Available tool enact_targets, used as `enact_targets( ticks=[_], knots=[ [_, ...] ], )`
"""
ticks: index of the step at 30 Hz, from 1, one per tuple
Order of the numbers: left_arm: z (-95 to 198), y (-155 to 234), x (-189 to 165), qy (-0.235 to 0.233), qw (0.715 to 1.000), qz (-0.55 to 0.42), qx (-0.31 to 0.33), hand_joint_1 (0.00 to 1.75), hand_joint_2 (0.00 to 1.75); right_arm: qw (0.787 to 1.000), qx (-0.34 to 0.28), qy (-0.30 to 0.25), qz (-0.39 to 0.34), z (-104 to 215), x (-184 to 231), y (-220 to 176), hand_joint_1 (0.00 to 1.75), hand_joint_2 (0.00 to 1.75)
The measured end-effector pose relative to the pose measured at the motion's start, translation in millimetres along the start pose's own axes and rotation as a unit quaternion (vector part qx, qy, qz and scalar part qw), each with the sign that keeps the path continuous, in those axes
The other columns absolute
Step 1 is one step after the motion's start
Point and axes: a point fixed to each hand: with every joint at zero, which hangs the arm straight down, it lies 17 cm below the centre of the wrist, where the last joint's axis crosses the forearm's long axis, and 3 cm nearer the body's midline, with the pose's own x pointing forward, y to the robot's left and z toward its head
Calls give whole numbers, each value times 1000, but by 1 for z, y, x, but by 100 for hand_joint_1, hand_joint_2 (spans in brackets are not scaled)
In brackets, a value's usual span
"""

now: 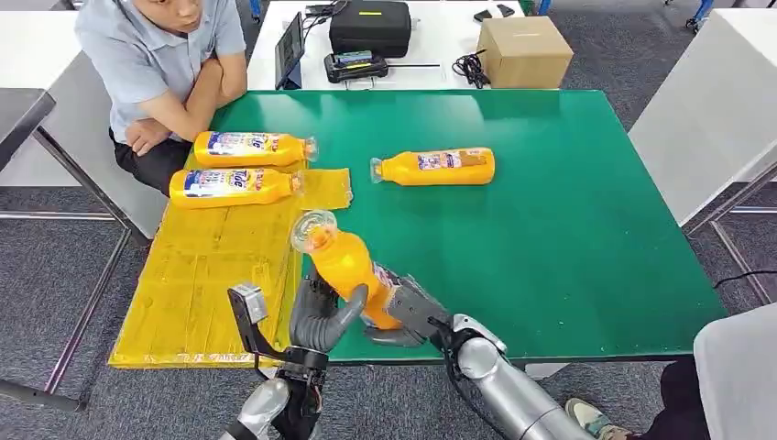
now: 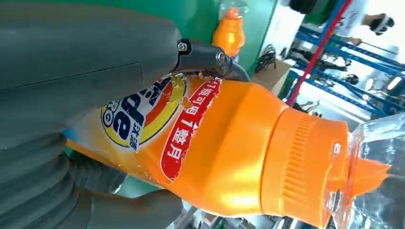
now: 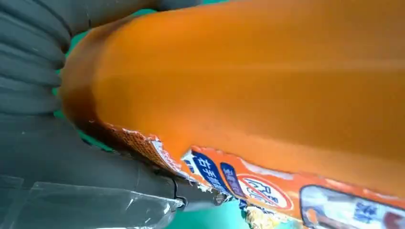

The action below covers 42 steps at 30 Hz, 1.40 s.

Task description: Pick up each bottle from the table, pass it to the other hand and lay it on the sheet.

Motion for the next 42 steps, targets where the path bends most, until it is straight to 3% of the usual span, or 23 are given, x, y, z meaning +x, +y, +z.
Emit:
enact_targets(
  ticks=[5, 6, 10, 14, 17, 22, 23, 25, 28, 29, 31, 34, 36, 42],
  knots=[
    [-2, 0, 26, -64, 995, -73, 12, 175, 175, 999, -35, 17, 7, 6, -13, -11, 0, 0],
    [-2, 0, 30, -74, 994, -84, 14, 175, 175, 999, -43, 21, 13, 7, -17, -13, 0, 175],
    [2, -5, 61, -146, 976, -161, 15, 175, 175, 990, -114, 59, 61, 14, -35, -42, 0, 175],
    [0, -1, 82, -166, 972, -167, 17, 175, 175, 979, -176, 77, 65, 22, -42, -68, 0, 175],
    [1, 2, 96, -182, 969, -165, 16, 175, 175, 974, -202, 82, 58, 25, -44, -80, 0, 175],
    [6, 4, 121, -242, 940, -240, 31, 175, 175, 970, -223, 83, 54, 30, -45, -88, 0, 175],
    [8, 6, 128, -264, 919, -288, 45, 175, 175, 969, -225, 82, 57, 30, -45, -89, 0, 175],
    [11, -5, 135, -309, 851, -423, 39, 175, 175, 969, -227, 77, 59, 29, -42, -90, 0, 175],
    [12, -31, 116, -361, 685, -632, -25, 175, 175, 971, -223, 70, 55, 24, -38, -88, 0, 175],
    [9, -30, 104, -358, 644, -675, -39, 175, 175, 971, -222, 68, 53, 23, -37, -87, 0, 175],
    [-1, -16, 91, -333, 612, -716, -38, 175, 175, 973, -218, 63, 48, 20, -34, -85, 0, 175],
    [-31, 19, 80, -264, 640, -722, 2, 175, 175, 977, -202, 51, 37, 15, -28, -80, 0, 175],
    [-48, 43, 68, -226, 628, -744, 8, 175, 175, 979, -195, 40, 31, 9, -21, -78, 0, 175],
    [-73, 77, 50, -178, 586, -791, 2, 175, 175, 981, -190, 28, 26, 3, -12, -79, 0, 175]
  ],
)
